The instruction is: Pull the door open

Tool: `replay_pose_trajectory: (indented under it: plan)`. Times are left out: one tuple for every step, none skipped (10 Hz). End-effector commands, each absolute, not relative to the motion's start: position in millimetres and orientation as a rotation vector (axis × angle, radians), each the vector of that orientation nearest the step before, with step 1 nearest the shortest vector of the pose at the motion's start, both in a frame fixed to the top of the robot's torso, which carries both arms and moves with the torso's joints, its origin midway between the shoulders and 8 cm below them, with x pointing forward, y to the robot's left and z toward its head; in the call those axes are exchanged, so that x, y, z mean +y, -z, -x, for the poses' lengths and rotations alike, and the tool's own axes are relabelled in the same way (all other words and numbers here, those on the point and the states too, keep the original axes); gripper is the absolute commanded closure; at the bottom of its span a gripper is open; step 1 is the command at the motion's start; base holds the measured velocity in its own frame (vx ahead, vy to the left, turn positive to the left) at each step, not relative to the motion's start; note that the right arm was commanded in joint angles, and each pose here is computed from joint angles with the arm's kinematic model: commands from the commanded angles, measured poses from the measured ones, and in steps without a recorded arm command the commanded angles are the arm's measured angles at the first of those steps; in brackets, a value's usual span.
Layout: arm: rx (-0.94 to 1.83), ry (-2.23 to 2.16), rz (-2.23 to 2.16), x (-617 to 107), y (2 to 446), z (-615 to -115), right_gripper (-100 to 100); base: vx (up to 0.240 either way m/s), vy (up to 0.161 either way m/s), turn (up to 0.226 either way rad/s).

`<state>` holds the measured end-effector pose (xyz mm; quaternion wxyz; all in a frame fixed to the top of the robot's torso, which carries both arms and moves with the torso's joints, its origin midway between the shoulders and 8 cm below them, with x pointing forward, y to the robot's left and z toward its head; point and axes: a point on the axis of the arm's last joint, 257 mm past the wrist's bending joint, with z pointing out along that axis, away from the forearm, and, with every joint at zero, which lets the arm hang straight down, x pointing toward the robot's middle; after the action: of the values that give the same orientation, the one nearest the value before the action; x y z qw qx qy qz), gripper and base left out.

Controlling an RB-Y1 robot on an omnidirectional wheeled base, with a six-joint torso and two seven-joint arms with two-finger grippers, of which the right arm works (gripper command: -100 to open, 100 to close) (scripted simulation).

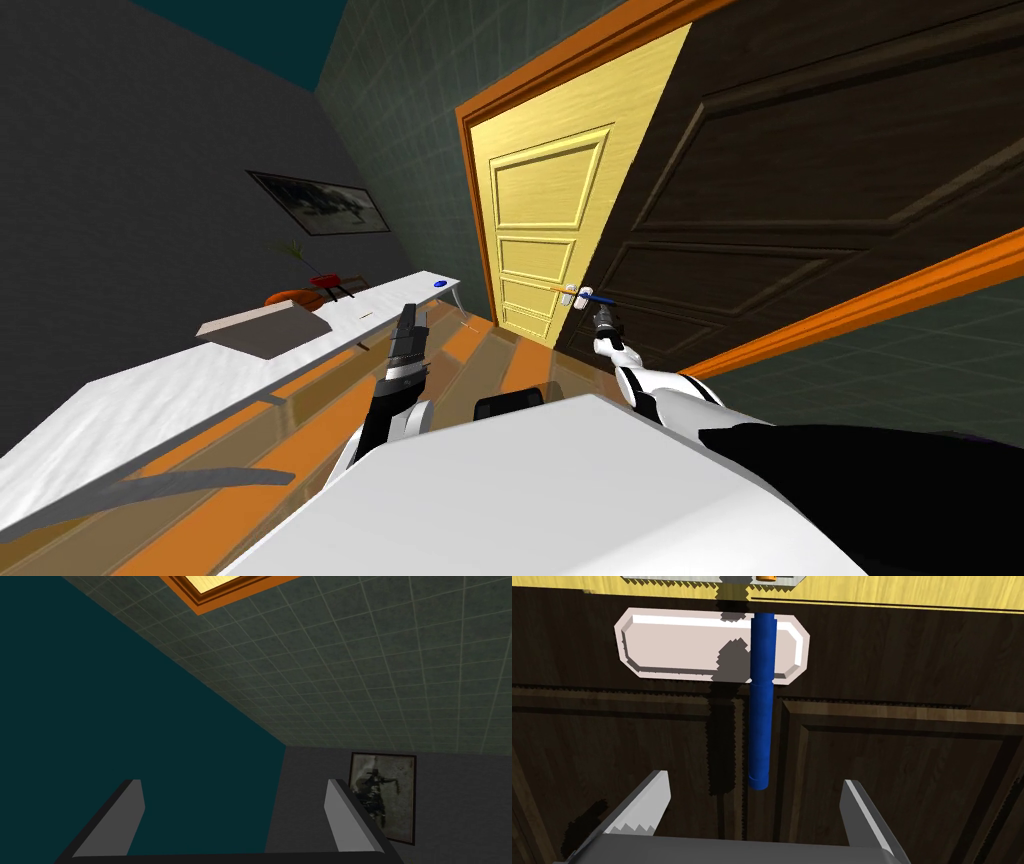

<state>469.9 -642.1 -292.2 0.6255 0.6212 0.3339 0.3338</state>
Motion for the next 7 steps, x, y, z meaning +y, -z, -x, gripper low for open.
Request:
replay_pose_trajectory:
  plan:
    - [0.758,-0.743,-1.432,-653,294,-460,-100,0.045,-0.147,-0.133]
    - [0.755,-0.734,-1.435,-657,294,-456,-100,0.067,-0.26,-0.094]
    - [0.752,-0.726,-1.438,-661,295,-453,-100,0.091,-0.226,-0.022]
    - [0.748,-0.716,-1.441,-665,295,-448,-100,0.142,-0.194,-0.042]
    - [0.748,-0.716,-1.441,-665,295,-448,-100,0.098,-0.123,-0.011]
    - [0.745,-0.71,-1.443,-668,296,-446,-100,0.115,-0.119,-0.006]
    - [0.745,-0.711,-1.443,-667,295,-447,-100,0.167,-0.096,0.031]
